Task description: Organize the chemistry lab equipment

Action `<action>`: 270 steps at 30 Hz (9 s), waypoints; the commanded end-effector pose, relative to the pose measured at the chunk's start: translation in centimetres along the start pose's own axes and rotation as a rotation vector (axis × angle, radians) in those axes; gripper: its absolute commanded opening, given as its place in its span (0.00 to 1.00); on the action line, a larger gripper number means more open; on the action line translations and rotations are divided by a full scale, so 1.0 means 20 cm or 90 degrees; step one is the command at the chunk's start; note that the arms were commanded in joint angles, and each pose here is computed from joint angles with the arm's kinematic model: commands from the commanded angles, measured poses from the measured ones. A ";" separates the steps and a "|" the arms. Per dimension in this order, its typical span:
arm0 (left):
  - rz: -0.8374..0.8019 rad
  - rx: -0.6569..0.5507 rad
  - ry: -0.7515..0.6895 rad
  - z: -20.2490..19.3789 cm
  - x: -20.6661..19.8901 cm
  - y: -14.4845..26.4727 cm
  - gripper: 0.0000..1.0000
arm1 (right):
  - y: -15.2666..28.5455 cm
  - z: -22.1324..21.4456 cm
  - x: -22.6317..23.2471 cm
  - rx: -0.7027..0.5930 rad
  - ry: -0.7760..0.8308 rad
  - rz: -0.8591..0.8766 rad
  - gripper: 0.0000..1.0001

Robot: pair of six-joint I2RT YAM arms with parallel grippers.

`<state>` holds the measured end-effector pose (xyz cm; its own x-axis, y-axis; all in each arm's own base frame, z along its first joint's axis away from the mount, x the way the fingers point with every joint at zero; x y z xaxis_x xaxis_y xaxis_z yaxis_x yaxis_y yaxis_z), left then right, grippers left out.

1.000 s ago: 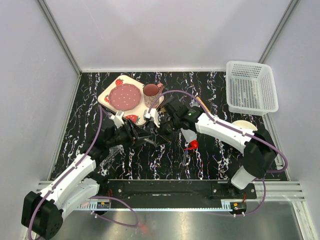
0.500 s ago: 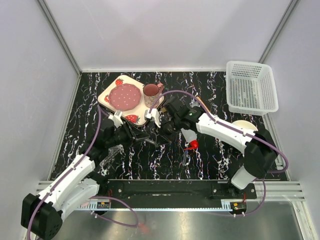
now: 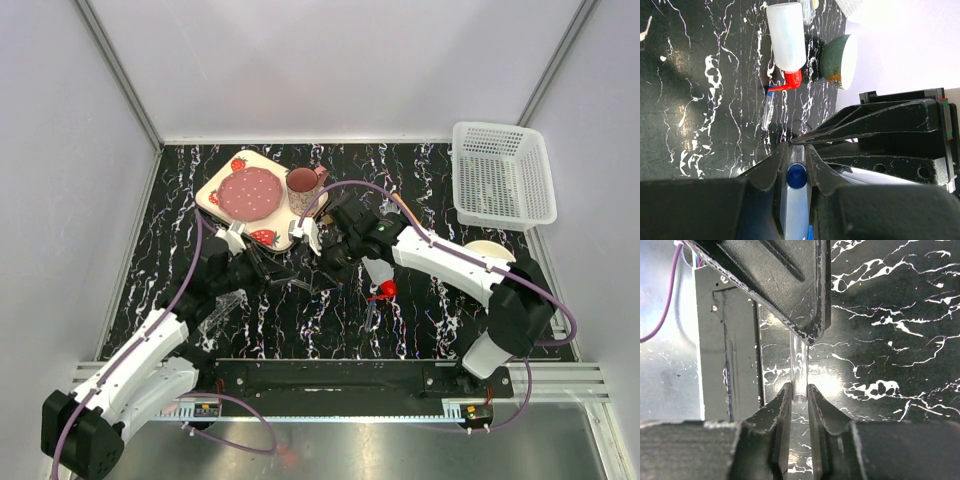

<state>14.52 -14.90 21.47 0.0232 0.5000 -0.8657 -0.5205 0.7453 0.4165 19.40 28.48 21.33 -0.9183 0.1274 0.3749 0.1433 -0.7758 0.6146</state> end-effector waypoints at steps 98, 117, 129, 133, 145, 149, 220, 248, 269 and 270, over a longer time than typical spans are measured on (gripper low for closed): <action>0.615 -0.304 -0.198 0.32 0.27 0.29 0.63 | 0.56 -0.33 -0.31 -0.133 -0.094 -0.124 1.00; 0.383 -0.319 -0.296 0.22 0.06 0.47 0.99 | 0.76 -0.41 -0.23 0.001 -0.190 -0.249 1.00; 0.248 -0.252 -0.347 0.11 0.00 0.50 0.99 | 0.59 -0.43 -0.04 0.059 0.052 0.048 0.99; 0.240 -0.251 -0.329 0.10 0.00 0.49 0.99 | 0.45 -0.40 -0.04 0.097 0.057 0.035 0.98; 0.134 -0.221 -0.270 0.08 -0.01 0.37 0.99 | 0.20 -0.58 0.06 0.269 -0.102 -0.003 0.77; 0.130 -0.211 -0.261 0.08 0.00 0.35 0.99 | 0.14 -0.61 0.04 0.309 -0.124 -0.021 0.72; 0.131 -0.224 -0.243 0.04 0.01 0.41 0.99 | -0.12 -0.58 -0.29 0.401 -0.145 -0.273 0.30; -0.200 -0.055 -0.021 -0.08 0.01 -0.05 0.80 | 0.25 -0.27 -0.07 0.031 -0.127 0.006 0.12; -0.061 0.075 -0.081 -0.16 -0.19 -0.38 0.52 | 0.26 -0.29 -0.04 0.030 -0.120 0.046 0.12; -0.056 0.080 -0.082 -0.17 -0.18 -0.39 0.51 | 0.25 -0.29 -0.04 0.031 -0.120 0.048 0.12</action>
<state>14.97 -23.18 19.21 0.1299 0.4594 -0.8787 -0.3793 0.8418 0.3840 19.19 20.78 19.27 -0.8050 0.2408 0.5422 0.2121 -0.7367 0.6421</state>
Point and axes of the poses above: each gripper's point midway between its finger pads, its own y axis back along the fingers, its own x axis along the line the jaws close on, z = x × y, the point moved 9 cm from there along y, back along the fingers, and after that the axes turned 6 degrees about -y, right-handed, at the moved point
